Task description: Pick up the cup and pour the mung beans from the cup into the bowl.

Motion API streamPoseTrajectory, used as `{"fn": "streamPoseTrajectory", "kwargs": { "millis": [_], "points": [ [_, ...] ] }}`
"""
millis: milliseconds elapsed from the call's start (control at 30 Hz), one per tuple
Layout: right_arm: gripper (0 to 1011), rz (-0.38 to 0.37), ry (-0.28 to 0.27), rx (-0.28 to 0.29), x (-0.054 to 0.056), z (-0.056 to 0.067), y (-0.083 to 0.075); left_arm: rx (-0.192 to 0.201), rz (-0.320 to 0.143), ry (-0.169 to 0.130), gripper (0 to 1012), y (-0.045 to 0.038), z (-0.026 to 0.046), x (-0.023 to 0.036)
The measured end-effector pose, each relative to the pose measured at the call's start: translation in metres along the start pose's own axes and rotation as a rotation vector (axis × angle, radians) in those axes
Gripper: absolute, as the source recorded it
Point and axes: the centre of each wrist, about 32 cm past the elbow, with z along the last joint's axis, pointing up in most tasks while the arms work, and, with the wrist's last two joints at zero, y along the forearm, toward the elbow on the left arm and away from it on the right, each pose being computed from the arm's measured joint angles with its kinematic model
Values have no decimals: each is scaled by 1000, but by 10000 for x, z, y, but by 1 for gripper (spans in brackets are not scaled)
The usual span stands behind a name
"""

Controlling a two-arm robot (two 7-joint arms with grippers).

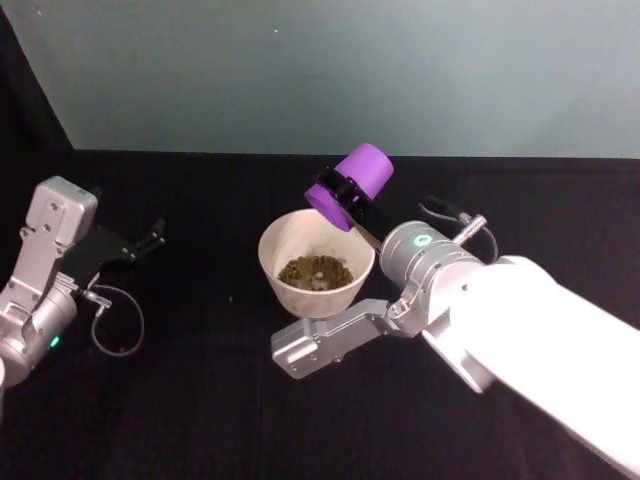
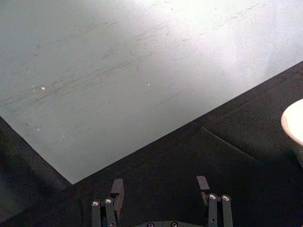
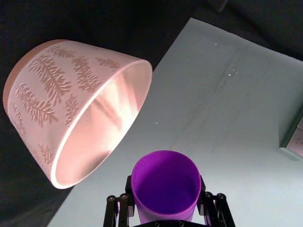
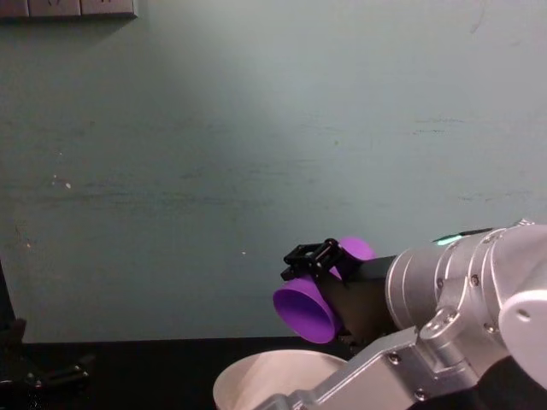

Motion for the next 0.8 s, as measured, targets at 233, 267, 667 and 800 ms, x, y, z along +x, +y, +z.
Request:
{"fn": "streamPoseTrajectory", "kwargs": {
  "millis": [233,267,667,800],
  "points": [
    [726,-2,-45,-9,2,35,-8,0,0,0,1000,0,0,0],
    [726,-3,-49,-9,4,37,-11,0,0,0,1000,0,0,0],
    [726,-5,-58,-4,7,49,-21,0,0,0,1000,0,0,0],
    [726,-4,-54,-3,10,47,-21,0,0,0,1000,0,0,0]
  ]
}}
